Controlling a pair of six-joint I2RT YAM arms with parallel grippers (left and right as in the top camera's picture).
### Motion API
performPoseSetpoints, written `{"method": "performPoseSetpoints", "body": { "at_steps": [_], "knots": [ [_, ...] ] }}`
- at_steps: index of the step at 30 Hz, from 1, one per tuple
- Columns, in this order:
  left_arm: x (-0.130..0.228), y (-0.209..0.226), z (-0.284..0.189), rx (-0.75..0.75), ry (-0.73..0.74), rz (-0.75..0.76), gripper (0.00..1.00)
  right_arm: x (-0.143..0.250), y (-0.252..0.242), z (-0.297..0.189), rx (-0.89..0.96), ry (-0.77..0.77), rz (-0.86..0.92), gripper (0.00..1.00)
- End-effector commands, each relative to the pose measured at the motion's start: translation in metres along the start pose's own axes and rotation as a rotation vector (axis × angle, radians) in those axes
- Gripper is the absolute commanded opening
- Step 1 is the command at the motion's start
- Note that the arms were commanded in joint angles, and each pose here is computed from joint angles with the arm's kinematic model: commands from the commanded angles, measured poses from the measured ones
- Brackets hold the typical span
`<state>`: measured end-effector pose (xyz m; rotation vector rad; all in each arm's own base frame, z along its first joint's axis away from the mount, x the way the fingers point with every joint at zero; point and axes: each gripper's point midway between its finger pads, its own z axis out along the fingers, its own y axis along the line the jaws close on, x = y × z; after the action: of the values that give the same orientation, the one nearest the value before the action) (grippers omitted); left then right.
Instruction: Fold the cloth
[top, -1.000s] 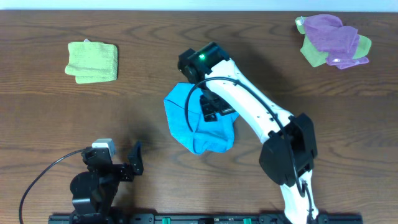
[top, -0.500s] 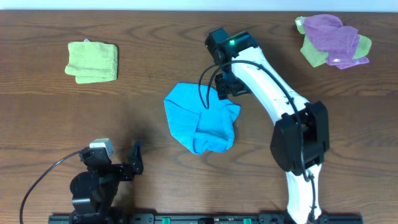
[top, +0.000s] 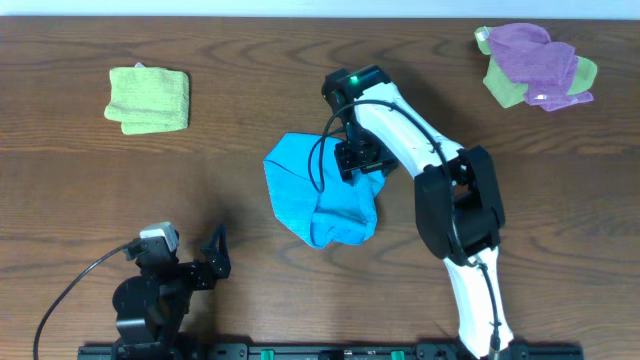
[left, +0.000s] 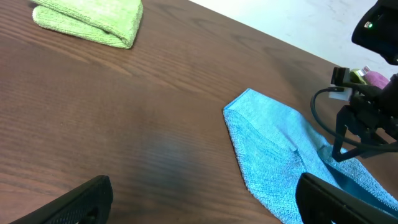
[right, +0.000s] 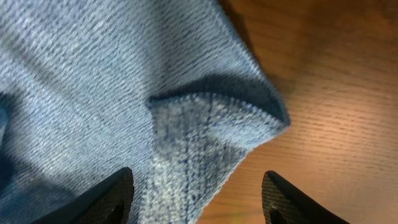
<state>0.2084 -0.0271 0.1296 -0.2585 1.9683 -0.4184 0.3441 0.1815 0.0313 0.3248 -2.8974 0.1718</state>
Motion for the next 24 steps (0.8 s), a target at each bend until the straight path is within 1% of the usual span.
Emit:
{"method": "performPoseSetpoints", "body": {
  "at_steps": [1, 9, 10, 11, 15, 18, 19, 24],
  "knots": [
    [-0.001, 0.0, 0.0, -0.003, -0.004, -0.005, 0.95, 0.004, 0.008, 0.003, -0.021, 0.016, -0.023, 0.64],
    [-0.002, 0.003, 0.0, -0.017, -0.01, -0.005, 0.95, 0.009, 0.009, 0.015, -0.02, 0.059, -0.024, 0.59],
    [-0.002, 0.003, 0.0, -0.02, -0.011, -0.005, 0.95, 0.01, 0.009, 0.018, -0.019, 0.063, -0.024, 0.56],
    [-0.002, 0.004, 0.0, -0.023, -0.012, -0.005, 0.95, 0.011, 0.009, 0.021, -0.018, 0.066, -0.024, 0.5],
    [-0.002, 0.004, 0.0, -0.023, -0.012, -0.005, 0.95, 0.011, 0.009, 0.025, -0.017, 0.066, -0.022, 0.22],
    [-0.002, 0.004, 0.0, -0.023, -0.012, -0.005, 0.95, 0.007, 0.01, 0.026, -0.021, 0.052, -0.02, 0.05],
    [-0.002, 0.004, 0.0, -0.023, -0.012, -0.005, 0.95, 0.005, 0.01, 0.026, -0.019, 0.042, -0.02, 0.01],
    [-0.002, 0.004, 0.0, -0.024, -0.012, -0.005, 0.95, -0.016, -0.006, 0.023, 0.073, -0.053, -0.014, 0.01]
  ]
}}
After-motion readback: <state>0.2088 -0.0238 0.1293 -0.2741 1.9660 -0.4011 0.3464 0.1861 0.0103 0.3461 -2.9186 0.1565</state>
